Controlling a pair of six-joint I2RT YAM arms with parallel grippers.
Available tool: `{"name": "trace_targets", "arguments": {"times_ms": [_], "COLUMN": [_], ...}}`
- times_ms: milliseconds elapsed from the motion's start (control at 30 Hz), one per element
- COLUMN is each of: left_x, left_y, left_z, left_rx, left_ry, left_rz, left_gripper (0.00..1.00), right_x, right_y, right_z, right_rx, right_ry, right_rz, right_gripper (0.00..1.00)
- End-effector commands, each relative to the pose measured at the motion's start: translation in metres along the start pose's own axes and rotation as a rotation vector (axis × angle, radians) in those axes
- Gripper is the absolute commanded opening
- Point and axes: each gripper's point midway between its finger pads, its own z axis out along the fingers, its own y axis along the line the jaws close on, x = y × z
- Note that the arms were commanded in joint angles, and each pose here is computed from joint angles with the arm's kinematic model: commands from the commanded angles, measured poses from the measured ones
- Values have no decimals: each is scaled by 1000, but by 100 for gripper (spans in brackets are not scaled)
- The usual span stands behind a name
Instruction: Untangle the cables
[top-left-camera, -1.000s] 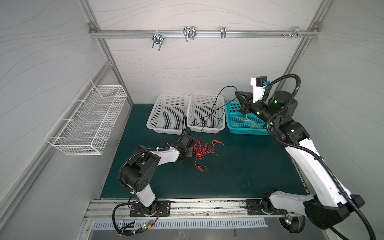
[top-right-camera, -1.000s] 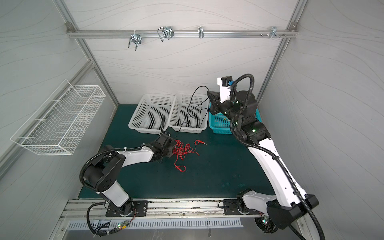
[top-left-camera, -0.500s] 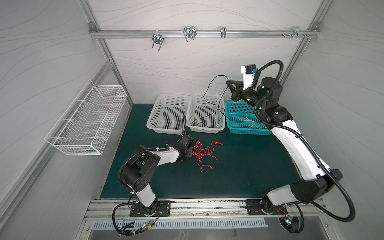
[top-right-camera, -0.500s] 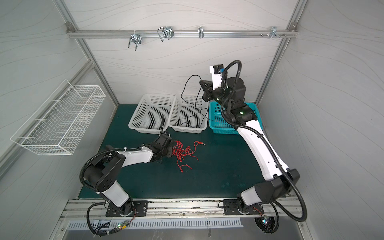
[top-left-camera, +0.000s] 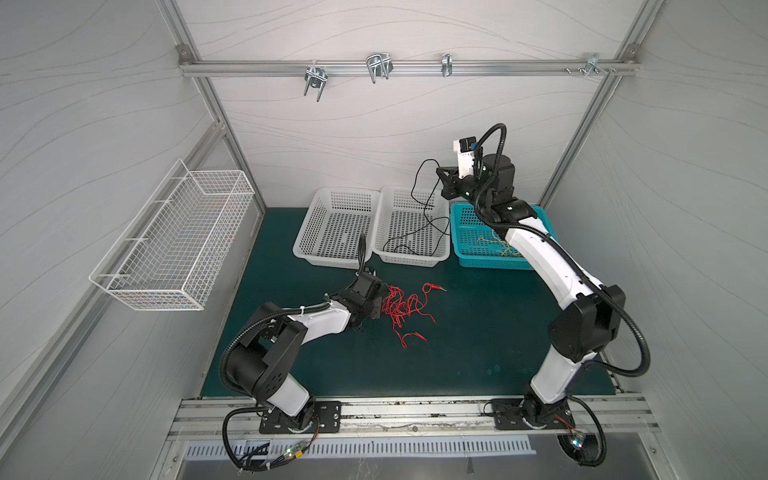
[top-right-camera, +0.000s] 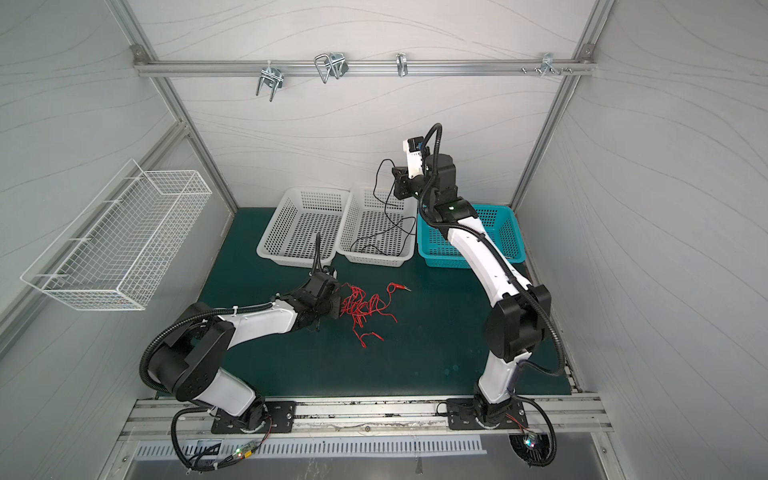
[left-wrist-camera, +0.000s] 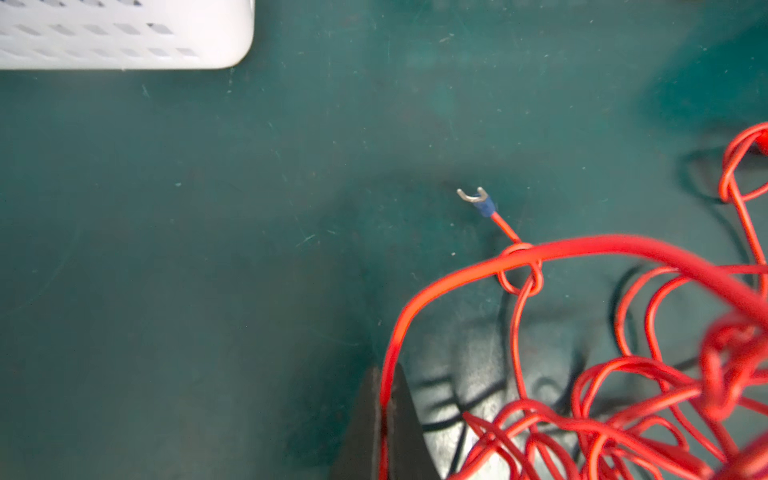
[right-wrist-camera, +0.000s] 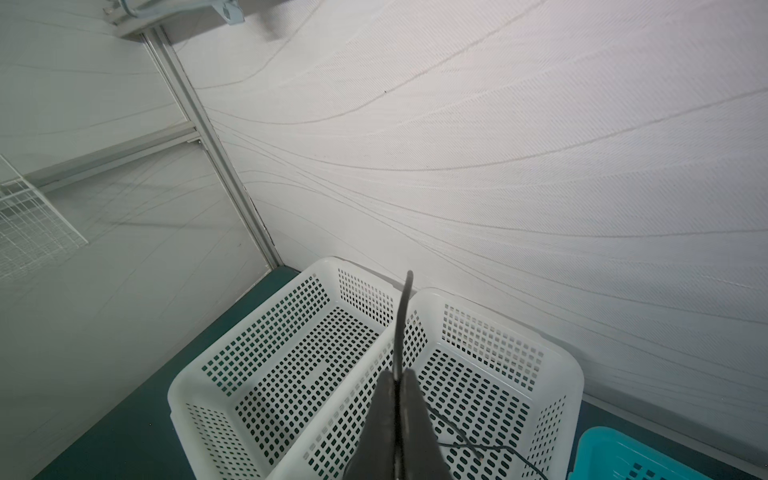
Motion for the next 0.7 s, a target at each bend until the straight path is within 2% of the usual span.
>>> {"name": "trace_targets", "arguments": {"times_ms": [0, 167, 267, 467, 567, 667], "left_x": [-15, -20, -21, -19, -22, -26], "left_y": [-5, -7, -6, -4, -4, -6], "left_z": [-6, -8, -10, -12, -14, -18], "left_rx": [25, 29, 29, 17, 19, 32], "left_ry": [-49, -55, -59, -55, -64, -81], "left_rz": [-6, -6, -9, -3, -3, -7], "left_gripper": [0, 0, 0, 0, 0, 0], "right_x": [52, 119, 156, 219, 235, 238], "right_y": [-16, -16, -5, -5, -12, -15], "right_z": [34, 78, 96, 107, 102, 93], "right_rx": [14, -46, -65, -19, 18, 33], "right_ry": [113, 264, 338, 470, 515, 527], "right_rz": [41, 147, 153, 174, 189, 183], "right_gripper": [0, 0, 0, 0, 7, 20]}}
